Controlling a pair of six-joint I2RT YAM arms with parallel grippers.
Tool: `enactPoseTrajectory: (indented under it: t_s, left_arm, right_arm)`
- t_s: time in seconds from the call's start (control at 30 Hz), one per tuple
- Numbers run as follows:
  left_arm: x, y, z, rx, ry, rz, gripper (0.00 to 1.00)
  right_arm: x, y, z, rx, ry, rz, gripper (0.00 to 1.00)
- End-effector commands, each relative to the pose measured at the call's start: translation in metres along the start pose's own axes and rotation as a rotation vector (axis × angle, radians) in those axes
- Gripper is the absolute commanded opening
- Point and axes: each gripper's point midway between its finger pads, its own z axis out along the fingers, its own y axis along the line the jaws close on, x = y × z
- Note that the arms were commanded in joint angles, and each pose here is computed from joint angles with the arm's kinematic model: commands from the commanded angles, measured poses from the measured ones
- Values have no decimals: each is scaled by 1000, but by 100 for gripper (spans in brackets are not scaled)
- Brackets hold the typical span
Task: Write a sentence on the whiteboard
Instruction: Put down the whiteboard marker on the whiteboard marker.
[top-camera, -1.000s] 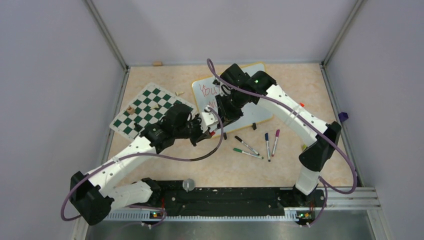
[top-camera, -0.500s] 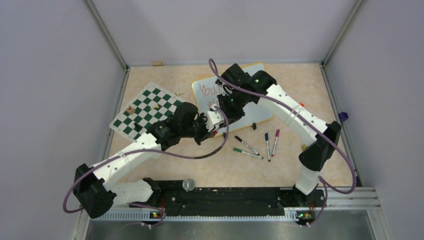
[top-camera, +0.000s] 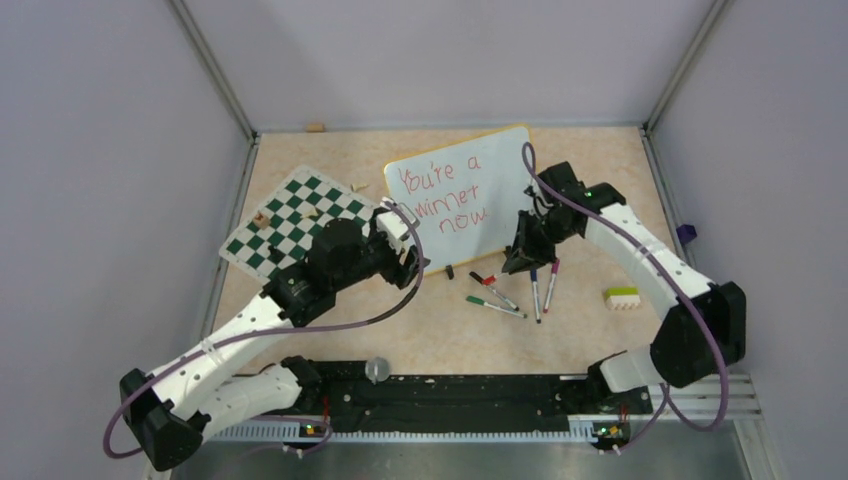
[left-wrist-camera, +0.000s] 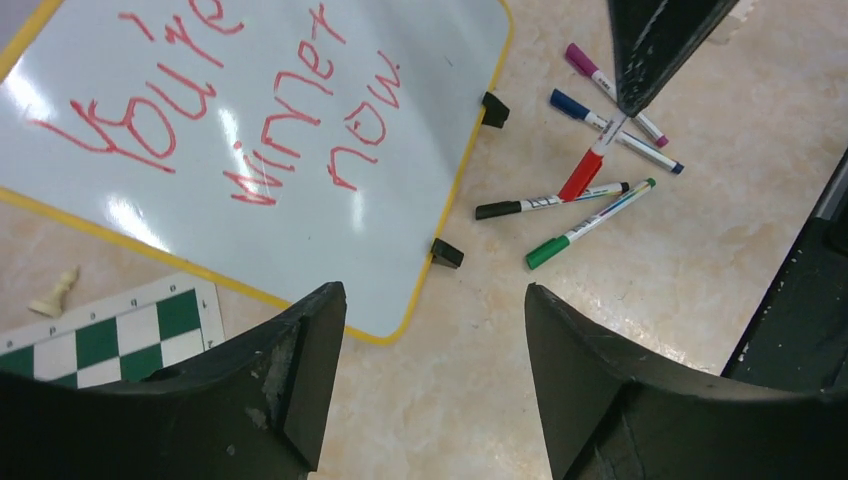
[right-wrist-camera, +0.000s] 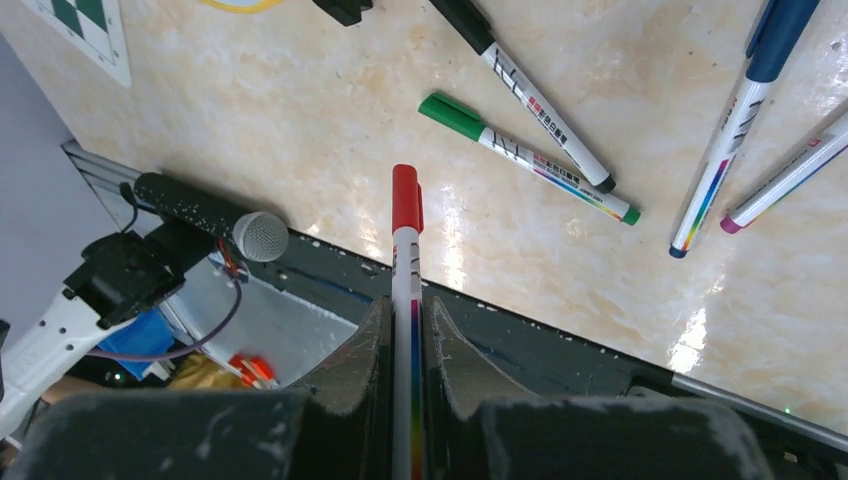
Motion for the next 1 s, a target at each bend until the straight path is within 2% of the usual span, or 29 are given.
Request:
enactPoseTrajectory:
  t_s: [0.0, 0.33, 0.67, 0.83, 0.97]
  left_arm:
    - [2, 16, -6, -138, -30, -159, 72]
    - [27, 61, -24, -439, -33, -339, 76]
    - [55, 84, -50, -607, -1, -389, 76]
    - [80, 100, -61, -686, 66, -434, 77]
    - [84, 122, -70, -724, 32, -491, 77]
  right_arm:
    - [-14, 15, -11, -147, -141, 10, 0]
    - [-43, -2, 22, -201, -380, 127, 0]
    - [-41, -7, 53, -272, -377, 140, 0]
    - [-33, -16, 68, -243, -336, 165, 0]
    - [-27, -17, 74, -223, -321, 147, 1]
